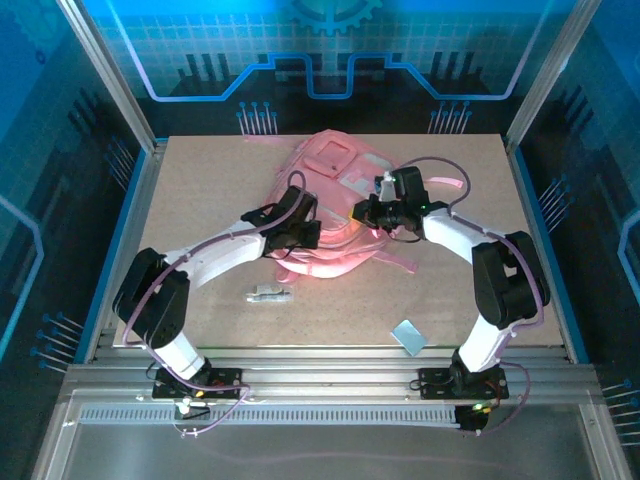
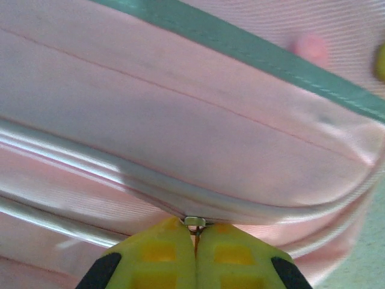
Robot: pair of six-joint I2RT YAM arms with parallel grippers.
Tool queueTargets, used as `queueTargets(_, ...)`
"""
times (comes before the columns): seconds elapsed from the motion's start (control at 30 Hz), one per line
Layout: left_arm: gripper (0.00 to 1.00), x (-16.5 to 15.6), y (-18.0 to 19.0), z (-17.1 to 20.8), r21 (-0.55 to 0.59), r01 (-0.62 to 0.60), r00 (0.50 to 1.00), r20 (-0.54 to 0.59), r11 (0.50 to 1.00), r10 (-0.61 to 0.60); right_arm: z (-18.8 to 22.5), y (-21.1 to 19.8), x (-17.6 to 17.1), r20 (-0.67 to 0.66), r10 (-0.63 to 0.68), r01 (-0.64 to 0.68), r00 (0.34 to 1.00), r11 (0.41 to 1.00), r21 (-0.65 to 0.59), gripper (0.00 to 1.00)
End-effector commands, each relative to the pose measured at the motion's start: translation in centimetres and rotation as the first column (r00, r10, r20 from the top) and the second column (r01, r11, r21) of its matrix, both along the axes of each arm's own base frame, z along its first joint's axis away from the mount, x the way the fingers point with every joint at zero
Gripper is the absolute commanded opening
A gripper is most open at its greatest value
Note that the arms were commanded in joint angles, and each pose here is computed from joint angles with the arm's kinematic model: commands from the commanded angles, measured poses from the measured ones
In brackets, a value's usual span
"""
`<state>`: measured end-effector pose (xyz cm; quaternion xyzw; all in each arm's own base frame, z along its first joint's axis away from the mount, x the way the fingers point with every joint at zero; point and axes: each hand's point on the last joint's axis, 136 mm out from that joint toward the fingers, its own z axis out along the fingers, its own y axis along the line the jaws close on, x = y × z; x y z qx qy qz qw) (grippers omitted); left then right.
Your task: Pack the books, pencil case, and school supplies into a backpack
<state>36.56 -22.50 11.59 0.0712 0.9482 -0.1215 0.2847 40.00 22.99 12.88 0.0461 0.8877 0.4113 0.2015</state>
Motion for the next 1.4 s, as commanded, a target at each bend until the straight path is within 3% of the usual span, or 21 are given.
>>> queueTargets(0.0,0.00,-0.1,4.3,-1.6,0.191,0.077,0.997,-0.033,0.979,-0.072,0.6,-2.6,0.8,0.060,0.055,-0.050,0.997,0.995,-0.088,0.00)
queueTargets(0.07,0.00,0.3,4.2,-1.3,0.205,0.100,0.995,-0.023,0.974,-0.098,0.6,-3.2,1.7,0.068,0.067,-0.059,0.995,0.992,-0.111,0.00)
queueTargets(0.13,0.00,-0.5,2.7,-0.7,0.143,0.135,0.991,-0.043,0.981,-0.130,0.9,-3.9,3.1,0.081,0.054,-0.044,0.995,0.992,-0.121,0.00)
queueTargets(0.2,0.00,-2.0,-0.3,0.7,0.038,0.197,0.980,-0.037,0.980,-0.195,1.5,-4.7,5.0,0.104,0.027,-0.013,0.994,0.991,-0.133,0.00)
queueTargets(0.3,0.00,-3.6,-4.3,2.5,-0.021,0.263,0.965,0.000,0.965,-0.263,2.4,-5.9,7.5,0.104,-0.029,0.044,0.994,0.989,-0.144,0.00)
queueTargets(0.33,0.00,-3.8,-5.3,2.8,-0.023,0.270,0.963,0.012,0.963,-0.270,2.9,-6.1,7.9,0.099,-0.045,0.059,0.994,0.989,-0.137,0.05)
queueTargets(0.47,0.00,-2.7,-9.0,4.0,-0.114,0.253,0.967,0.013,0.961,-0.253,5.0,-6.7,7.0,0.068,-0.118,0.125,0.991,0.987,-0.099,0.73)
queueTargets(0.57,0.00,-1.7,-10.8,4.7,-0.157,0.243,0.970,0.011,0.957,-0.244,6.1,-7.6,4.2,0.054,-0.172,0.177,0.984,0.979,-0.104,0.85)
queueTargets(0.87,0.00,-0.9,-13.1,4.5,-0.211,0.262,0.963,-0.005,0.942,-0.269,5.4,-6.5,-3.3,-0.074,-0.236,0.242,0.969,0.967,0.083,0.83)
queueTargets(1.17,0.00,-2.5,-14.5,4.5,-0.251,0.318,0.945,0.012,0.914,-0.326,3.7,-3.5,-1.8,-0.102,-0.254,0.268,0.962,0.949,0.169,0.71)
queueTargets(1.23,0.00,-2.9,-14.6,4.6,-0.258,0.327,0.942,0.013,0.909,-0.335,2.8,-3.3,-1.0,-0.108,-0.271,0.285,0.957,0.946,0.153,0.62)
queueTargets(1.37,0.00,-3.1,-13.8,4.8,-0.229,0.321,0.945,0.015,0.919,-0.327,1.4,-2.7,-0.3,-0.152,-0.267,0.290,0.952,0.945,0.152,0.28)
